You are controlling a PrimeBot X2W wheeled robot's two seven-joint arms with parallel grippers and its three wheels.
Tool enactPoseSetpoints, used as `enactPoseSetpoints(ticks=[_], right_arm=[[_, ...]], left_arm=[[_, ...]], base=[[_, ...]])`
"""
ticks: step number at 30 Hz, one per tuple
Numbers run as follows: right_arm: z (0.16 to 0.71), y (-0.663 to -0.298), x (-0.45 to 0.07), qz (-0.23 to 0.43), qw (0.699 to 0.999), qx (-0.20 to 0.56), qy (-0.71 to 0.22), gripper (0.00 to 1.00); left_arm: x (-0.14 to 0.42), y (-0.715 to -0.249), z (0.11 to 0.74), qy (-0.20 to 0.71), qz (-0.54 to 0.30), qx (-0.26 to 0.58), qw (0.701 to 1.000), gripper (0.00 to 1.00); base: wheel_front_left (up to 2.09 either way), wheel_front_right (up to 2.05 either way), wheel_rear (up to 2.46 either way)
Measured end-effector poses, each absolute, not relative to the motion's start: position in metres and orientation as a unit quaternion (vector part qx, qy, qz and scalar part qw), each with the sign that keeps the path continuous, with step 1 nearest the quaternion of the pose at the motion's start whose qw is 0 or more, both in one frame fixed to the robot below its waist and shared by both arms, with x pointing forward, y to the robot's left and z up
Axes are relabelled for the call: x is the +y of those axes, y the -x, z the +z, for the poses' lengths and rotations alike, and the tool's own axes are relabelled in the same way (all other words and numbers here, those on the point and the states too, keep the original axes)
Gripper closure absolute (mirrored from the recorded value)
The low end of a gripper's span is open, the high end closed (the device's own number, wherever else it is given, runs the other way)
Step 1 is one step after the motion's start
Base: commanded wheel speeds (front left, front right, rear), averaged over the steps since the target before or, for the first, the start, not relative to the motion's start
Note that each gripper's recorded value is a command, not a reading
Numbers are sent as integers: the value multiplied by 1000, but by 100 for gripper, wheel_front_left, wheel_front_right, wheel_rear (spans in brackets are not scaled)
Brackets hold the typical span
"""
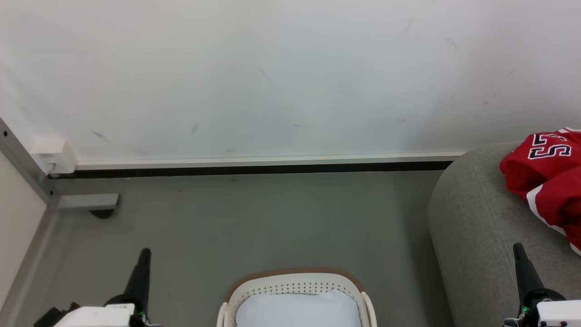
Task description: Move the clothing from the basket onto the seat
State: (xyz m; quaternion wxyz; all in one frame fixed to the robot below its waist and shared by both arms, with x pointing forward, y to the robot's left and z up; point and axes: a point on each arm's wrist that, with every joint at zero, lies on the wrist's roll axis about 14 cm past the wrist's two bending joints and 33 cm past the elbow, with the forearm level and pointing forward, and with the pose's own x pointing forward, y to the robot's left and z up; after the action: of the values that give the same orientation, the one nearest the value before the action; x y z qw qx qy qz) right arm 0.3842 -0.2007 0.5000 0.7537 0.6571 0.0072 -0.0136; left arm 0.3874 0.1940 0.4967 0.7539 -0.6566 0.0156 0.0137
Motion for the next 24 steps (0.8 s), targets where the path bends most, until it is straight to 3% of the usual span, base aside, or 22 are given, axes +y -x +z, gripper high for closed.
enactPoseSetpoints(ticks=[24], right_arm=[[503, -387, -200, -5, 706, 4, -708, 100]], left_arm=[[199, -388, 503, 707, 5, 6, 707, 100]], base=[[0, 0, 0]])
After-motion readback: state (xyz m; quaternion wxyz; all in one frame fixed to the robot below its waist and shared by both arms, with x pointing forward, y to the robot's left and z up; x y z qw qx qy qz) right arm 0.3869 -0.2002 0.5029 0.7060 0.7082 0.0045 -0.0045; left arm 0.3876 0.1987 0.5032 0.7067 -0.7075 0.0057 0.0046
